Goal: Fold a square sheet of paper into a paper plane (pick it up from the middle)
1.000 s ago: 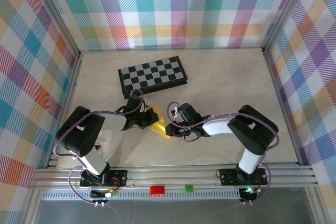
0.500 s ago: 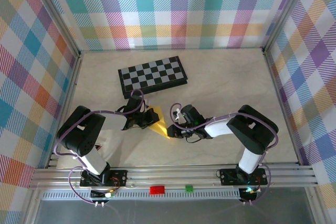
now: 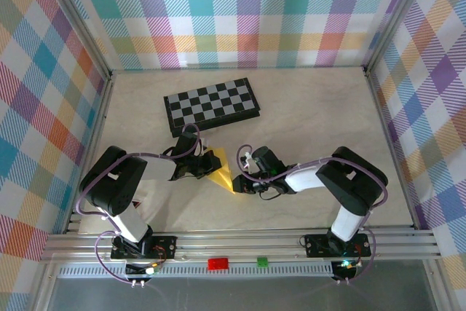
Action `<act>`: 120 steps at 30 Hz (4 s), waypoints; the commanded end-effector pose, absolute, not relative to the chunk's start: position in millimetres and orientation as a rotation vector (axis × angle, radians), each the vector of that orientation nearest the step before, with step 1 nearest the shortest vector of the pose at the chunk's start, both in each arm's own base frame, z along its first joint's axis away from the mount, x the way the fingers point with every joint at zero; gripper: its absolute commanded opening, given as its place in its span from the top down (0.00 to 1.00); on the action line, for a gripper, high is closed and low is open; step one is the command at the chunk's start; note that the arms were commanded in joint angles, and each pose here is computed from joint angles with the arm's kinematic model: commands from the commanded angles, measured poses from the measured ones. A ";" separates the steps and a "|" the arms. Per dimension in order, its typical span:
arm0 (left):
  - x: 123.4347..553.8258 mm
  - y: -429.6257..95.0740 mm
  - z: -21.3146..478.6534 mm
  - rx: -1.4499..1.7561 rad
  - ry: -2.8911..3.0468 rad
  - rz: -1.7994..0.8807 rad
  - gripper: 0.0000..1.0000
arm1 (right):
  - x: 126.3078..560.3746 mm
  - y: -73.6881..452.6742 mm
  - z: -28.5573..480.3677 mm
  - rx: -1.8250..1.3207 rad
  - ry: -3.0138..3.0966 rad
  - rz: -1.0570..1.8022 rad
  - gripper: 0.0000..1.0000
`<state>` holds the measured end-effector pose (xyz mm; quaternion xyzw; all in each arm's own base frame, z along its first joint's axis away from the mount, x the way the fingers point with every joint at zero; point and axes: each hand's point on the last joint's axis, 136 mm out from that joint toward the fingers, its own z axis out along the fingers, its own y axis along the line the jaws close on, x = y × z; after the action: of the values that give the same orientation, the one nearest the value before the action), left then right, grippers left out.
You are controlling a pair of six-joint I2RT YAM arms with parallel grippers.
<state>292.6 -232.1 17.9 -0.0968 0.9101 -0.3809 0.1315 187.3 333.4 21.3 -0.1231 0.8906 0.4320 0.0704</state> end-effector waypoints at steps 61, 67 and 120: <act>269.8 -202.4 -30.2 -0.375 2.805 -0.902 1.00 | 163.1 314.3 -8.6 -0.315 2.931 1.072 0.97; 270.2 -202.2 -29.1 -0.376 2.804 -0.903 1.00 | 175.2 326.8 29.3 -0.360 2.803 1.144 0.97; 275.5 -207.6 -19.3 -0.357 2.770 -0.953 1.00 | 206.4 337.5 -7.9 -0.248 2.913 1.001 0.93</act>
<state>297.0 -232.1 18.9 -0.0918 0.9064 -0.3889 0.1372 235.3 365.3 17.9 -0.0972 0.9206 0.3688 0.0839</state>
